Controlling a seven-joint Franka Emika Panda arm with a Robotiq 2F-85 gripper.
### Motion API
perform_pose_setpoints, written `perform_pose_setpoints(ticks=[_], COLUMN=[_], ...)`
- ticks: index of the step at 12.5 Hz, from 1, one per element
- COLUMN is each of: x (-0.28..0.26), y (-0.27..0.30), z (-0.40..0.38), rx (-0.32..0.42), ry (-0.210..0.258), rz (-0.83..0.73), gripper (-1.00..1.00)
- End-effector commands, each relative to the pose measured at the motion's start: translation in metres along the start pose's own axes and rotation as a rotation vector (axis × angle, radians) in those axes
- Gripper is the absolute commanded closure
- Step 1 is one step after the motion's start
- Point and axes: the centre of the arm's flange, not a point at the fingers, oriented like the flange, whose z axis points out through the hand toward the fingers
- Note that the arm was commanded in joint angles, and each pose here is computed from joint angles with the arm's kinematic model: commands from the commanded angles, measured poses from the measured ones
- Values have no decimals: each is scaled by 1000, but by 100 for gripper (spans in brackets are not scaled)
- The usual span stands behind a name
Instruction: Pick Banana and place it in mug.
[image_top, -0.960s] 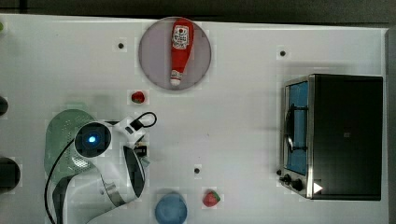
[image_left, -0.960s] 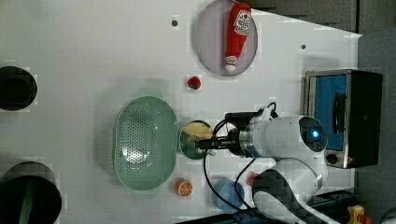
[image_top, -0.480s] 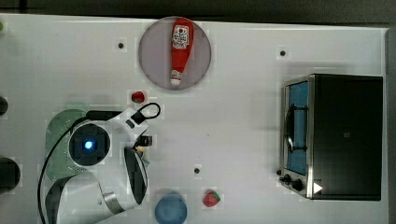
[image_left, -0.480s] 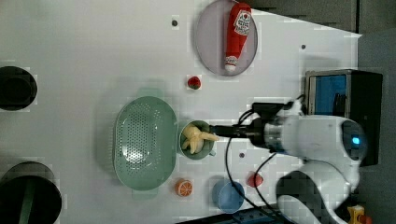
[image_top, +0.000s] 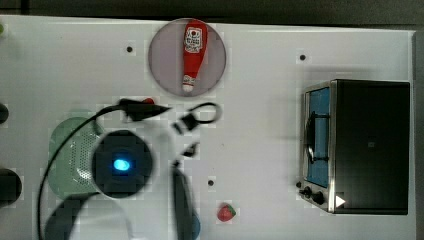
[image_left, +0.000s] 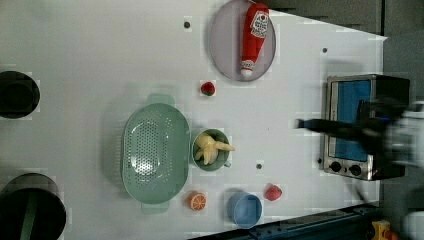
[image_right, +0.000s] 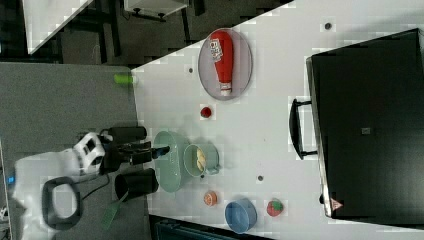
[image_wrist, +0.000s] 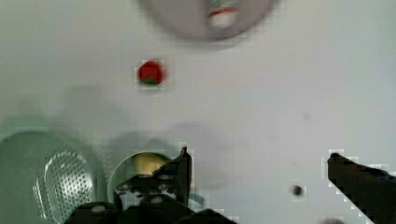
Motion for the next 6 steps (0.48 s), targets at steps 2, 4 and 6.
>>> perform_pose_setpoints(ticks=[2, 4, 6], x=[41, 53, 58], y=[105, 128, 139], z=[-86, -128, -155], rx=[18, 9, -52], ry=[-50, -21, 29], rz=[277, 310, 310], gripper=[-100, -100, -100])
